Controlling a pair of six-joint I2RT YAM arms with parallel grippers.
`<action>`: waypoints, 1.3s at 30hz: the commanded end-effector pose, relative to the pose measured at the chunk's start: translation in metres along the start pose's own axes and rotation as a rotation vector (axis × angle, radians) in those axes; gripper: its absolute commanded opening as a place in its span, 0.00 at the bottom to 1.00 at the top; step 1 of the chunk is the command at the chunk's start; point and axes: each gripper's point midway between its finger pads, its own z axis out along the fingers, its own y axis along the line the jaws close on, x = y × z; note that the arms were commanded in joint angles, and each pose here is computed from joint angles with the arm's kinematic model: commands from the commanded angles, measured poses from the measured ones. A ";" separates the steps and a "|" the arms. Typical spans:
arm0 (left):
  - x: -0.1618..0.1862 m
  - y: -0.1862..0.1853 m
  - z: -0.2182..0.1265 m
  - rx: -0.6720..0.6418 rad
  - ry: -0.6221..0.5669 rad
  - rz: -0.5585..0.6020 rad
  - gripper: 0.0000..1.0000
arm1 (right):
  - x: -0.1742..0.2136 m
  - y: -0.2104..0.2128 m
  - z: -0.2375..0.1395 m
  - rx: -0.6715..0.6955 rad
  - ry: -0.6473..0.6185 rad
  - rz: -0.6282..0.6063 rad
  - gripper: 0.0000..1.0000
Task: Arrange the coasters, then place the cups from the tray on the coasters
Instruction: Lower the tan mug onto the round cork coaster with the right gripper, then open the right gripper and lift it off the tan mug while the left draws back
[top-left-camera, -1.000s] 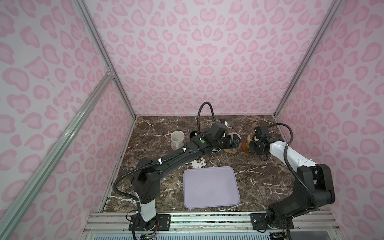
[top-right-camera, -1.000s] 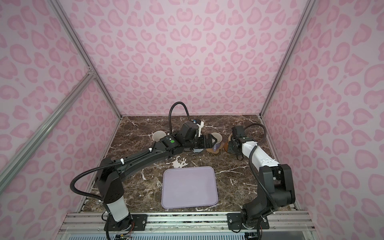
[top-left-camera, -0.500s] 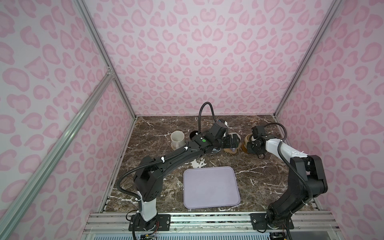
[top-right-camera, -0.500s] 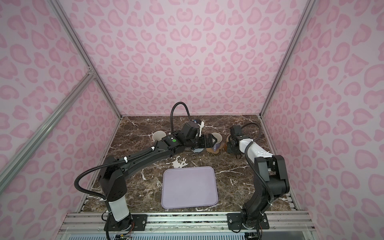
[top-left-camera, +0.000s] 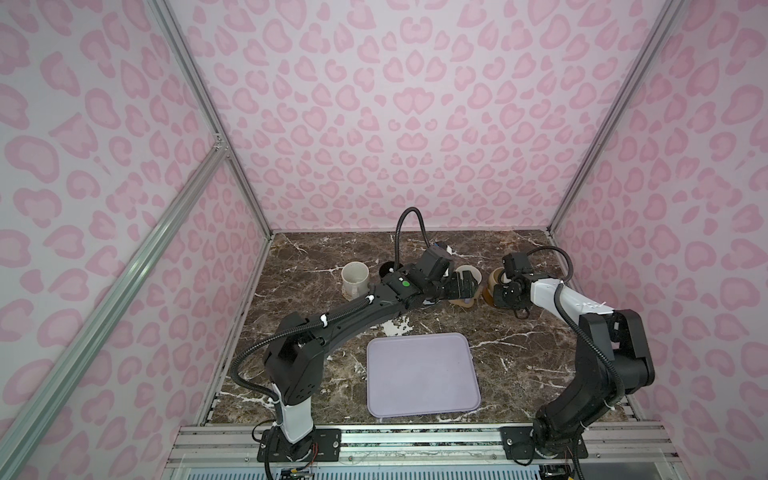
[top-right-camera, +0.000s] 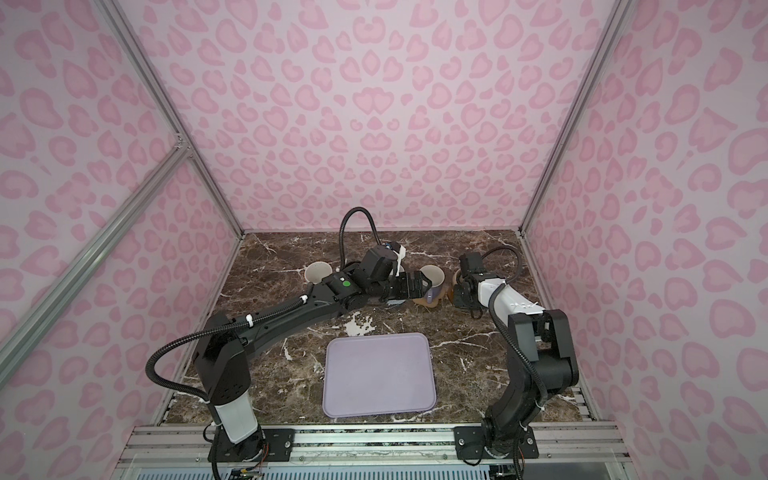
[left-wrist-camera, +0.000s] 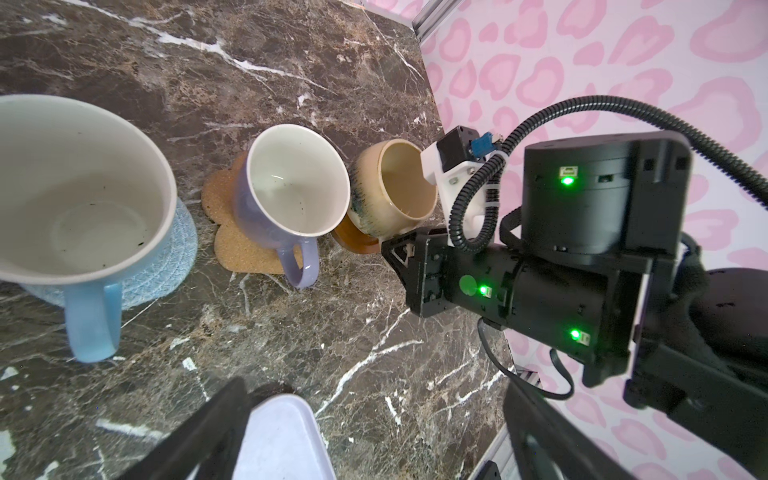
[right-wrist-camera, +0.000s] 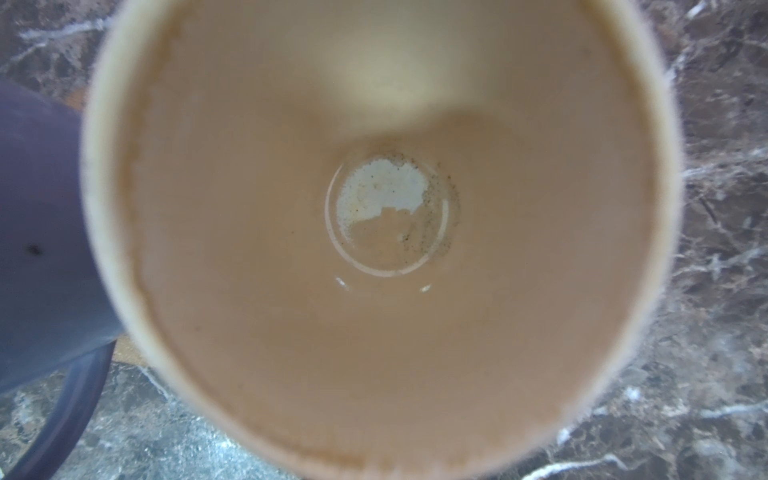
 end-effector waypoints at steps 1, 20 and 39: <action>-0.010 -0.009 -0.007 0.032 -0.041 0.006 0.97 | 0.004 -0.005 -0.002 0.024 0.009 0.010 0.13; -0.008 -0.003 -0.020 0.018 -0.062 0.000 0.97 | 0.008 -0.024 -0.010 0.120 -0.004 0.031 0.34; -0.047 0.131 -0.180 -0.423 -0.476 0.050 0.97 | -0.027 -0.022 -0.119 -0.003 -0.467 0.127 0.88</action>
